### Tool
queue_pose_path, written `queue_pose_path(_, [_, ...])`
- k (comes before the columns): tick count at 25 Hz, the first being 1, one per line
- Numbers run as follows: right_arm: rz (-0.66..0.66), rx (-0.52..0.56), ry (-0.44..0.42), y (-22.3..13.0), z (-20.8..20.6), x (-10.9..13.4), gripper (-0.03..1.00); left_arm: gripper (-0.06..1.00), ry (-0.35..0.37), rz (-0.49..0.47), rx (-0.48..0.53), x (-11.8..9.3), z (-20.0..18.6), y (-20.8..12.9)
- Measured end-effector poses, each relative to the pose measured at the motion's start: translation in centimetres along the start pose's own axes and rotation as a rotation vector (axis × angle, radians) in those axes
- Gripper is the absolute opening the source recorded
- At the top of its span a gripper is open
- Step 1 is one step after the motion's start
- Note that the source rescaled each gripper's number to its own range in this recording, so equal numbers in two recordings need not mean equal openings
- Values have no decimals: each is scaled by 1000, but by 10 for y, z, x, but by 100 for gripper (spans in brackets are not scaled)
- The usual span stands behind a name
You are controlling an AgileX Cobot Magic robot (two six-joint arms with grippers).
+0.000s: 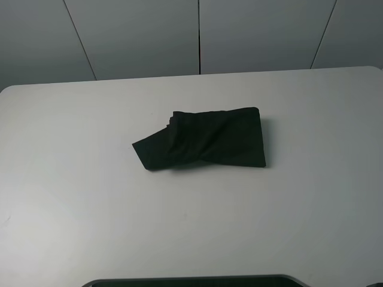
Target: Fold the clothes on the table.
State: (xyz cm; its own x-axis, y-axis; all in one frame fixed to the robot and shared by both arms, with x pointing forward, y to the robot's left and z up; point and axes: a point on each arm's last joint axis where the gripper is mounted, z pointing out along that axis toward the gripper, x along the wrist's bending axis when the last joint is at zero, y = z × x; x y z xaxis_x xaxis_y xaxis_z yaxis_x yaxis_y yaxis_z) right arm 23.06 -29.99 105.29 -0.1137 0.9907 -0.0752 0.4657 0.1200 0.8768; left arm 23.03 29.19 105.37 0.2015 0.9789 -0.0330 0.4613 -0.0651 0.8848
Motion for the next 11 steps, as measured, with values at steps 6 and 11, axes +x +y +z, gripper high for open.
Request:
queue_pose_path(6, [0,0,0,0,0,0,94,74,0,0,0,0,0,0])
queue_pose_path(11, [0,0,0,0,0,0,94,74,0,0,0,0,0,0])
